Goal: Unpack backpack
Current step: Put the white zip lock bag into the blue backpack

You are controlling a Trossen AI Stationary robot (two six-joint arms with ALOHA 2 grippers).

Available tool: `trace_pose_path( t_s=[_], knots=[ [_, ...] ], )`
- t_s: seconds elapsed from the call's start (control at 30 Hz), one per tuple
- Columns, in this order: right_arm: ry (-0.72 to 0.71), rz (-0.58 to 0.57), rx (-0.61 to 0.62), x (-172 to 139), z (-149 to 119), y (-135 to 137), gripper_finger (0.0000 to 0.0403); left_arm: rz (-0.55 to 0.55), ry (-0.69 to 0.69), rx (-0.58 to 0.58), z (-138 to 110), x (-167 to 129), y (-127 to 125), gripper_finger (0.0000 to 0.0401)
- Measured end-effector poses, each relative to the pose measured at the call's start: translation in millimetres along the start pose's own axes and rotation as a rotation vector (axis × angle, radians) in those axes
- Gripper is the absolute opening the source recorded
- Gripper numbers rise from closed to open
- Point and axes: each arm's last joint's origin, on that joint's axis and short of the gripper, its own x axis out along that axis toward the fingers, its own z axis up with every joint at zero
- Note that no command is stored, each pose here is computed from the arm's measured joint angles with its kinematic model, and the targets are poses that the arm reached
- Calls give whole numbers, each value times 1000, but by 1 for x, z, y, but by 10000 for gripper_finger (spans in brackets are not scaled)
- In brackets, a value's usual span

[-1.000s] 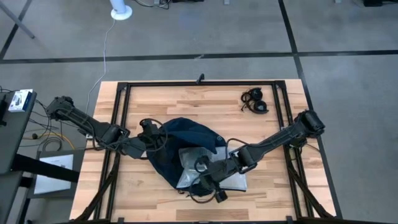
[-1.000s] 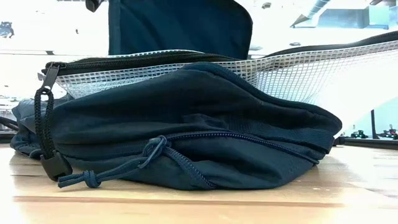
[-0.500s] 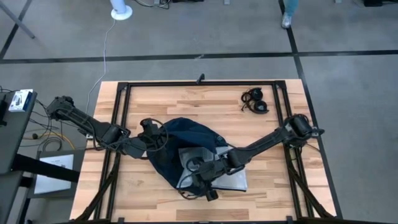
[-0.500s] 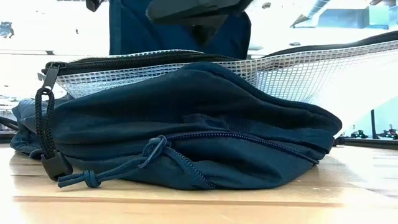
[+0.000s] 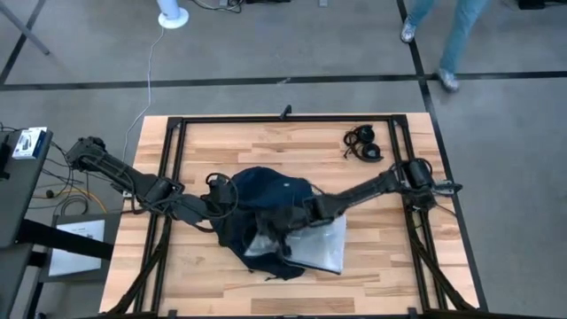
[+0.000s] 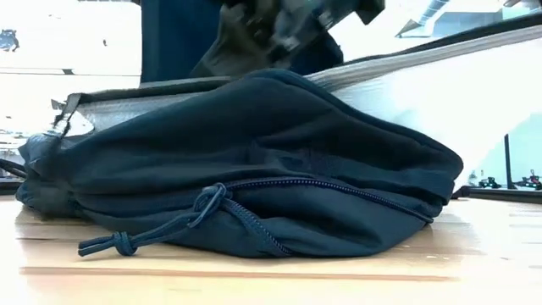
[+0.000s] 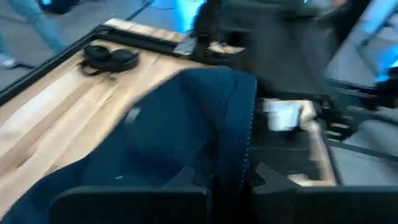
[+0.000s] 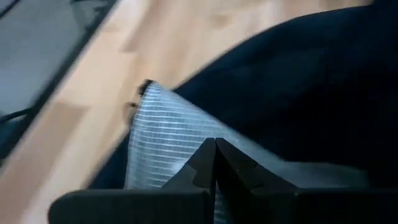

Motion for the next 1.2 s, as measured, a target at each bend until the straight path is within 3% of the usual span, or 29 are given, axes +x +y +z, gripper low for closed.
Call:
trace_pose_path(
  t_s=[0.13, 0.23, 0.37, 0.47, 0.63, 0.87, 1.2],
  knots=[
    [-16, -68, 38, -1, 2, -30, 0, -3, -6, 0, 1, 0, 0, 0],
    [-1, -78, 57, -1, 1, -35, 0, -1, 2, 5, 0, 0, 0, 0],
    [-6, -28, 27, -16, 9, -12, 0, 30, 13, 9, -2, 0, 2, 0],
    [-24, 84, -17, -25, 15, 16, 0, 38, 18, 1, -3, 0, 2, 0],
    [57, 153, -124, -5, -7, 43, 0, 38, 18, -4, -3, 0, 2, 0],
    [80, 42, 5, 11, -15, 9, 0, 20, 14, -43, -2, 0, 1, 0],
    [81, -228, 106, 12, -16, -45, 0, -57, 14, -63, -6, -9, -13, 0]
  ],
)
